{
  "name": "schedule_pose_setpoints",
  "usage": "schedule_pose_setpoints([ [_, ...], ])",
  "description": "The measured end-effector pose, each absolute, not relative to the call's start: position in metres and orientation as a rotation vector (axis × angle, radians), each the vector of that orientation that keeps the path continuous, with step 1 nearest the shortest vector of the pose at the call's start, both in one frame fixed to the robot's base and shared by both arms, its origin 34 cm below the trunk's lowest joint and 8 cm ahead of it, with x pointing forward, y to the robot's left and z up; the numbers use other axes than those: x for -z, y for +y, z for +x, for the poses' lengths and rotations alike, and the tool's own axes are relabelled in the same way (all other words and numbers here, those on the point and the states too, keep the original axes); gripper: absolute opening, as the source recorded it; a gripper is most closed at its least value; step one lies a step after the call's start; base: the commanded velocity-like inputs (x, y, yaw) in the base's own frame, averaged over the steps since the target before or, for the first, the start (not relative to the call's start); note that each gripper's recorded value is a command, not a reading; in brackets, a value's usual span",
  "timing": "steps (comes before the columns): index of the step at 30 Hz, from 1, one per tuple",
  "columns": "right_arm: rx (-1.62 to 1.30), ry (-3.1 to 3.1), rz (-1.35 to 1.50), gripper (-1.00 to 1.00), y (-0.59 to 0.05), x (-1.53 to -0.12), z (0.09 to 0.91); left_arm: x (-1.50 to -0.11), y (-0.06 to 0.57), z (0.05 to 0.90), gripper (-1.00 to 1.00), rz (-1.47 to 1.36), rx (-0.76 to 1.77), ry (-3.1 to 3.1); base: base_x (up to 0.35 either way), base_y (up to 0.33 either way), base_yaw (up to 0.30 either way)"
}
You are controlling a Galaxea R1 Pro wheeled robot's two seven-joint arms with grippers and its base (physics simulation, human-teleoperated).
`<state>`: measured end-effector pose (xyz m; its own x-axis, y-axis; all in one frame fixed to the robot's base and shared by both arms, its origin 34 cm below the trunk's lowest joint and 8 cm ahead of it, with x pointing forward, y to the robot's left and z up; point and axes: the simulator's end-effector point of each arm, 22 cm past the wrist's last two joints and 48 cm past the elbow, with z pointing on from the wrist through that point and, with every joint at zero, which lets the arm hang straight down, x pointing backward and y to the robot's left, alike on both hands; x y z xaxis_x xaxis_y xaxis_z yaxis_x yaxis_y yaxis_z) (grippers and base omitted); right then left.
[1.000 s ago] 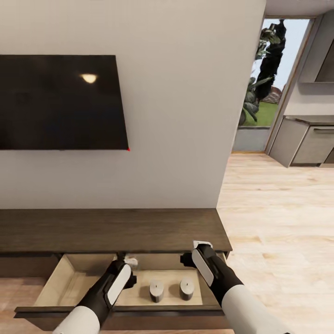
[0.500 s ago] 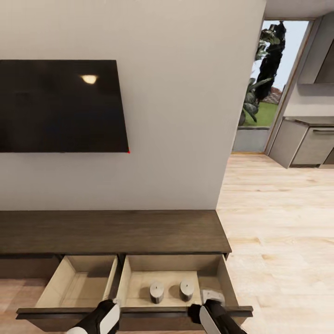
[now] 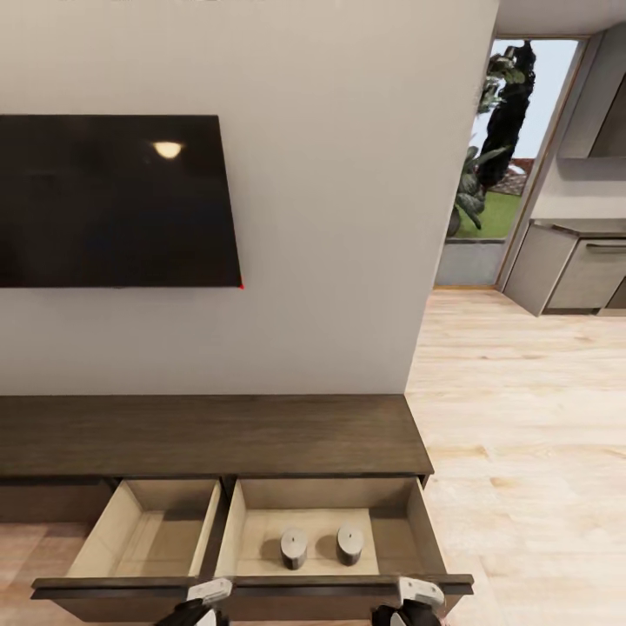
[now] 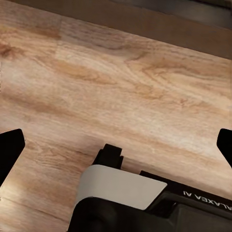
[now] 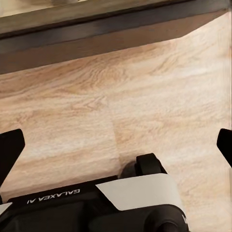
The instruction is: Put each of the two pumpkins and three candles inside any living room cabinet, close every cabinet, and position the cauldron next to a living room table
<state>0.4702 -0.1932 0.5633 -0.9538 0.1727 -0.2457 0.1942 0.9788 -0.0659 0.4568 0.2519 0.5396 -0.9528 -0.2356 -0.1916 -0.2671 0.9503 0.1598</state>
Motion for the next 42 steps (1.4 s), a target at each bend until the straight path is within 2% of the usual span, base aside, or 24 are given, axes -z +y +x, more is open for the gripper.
schedule_pose_setpoints([
  [7, 0.179, 2.882, 0.303, 1.0, -0.205, -0.559, 0.449, -0.544, 0.253, 0.444, 1.0, -0.289, -0.296, 2.924, 0.0, 0.0, 0.0],
  [17, 0.274, 2.847, 0.359, 1.0, -0.23, -0.544, 0.417, -0.543, 0.258, 0.43, 1.0, -0.279, -0.311, 2.939, 0.0, 0.0, 0.0],
  [25, 0.274, 2.839, 0.366, 1.0, -0.225, -0.544, 0.414, -0.538, 0.256, 0.419, 1.0, -0.286, -0.309, 2.896, -0.001, 0.0, 0.009],
  [34, 0.282, 2.837, 0.365, 1.0, -0.23, -0.543, 0.414, -0.538, 0.253, 0.42, 1.0, -0.219, -0.316, 2.871, -0.174, 0.06, 0.239],
  [42, 0.281, 2.837, 0.365, 1.0, -0.229, -0.543, 0.414, -0.54, 0.253, 0.425, 1.0, -0.222, -0.314, 2.848, -0.023, 0.013, 0.287],
])
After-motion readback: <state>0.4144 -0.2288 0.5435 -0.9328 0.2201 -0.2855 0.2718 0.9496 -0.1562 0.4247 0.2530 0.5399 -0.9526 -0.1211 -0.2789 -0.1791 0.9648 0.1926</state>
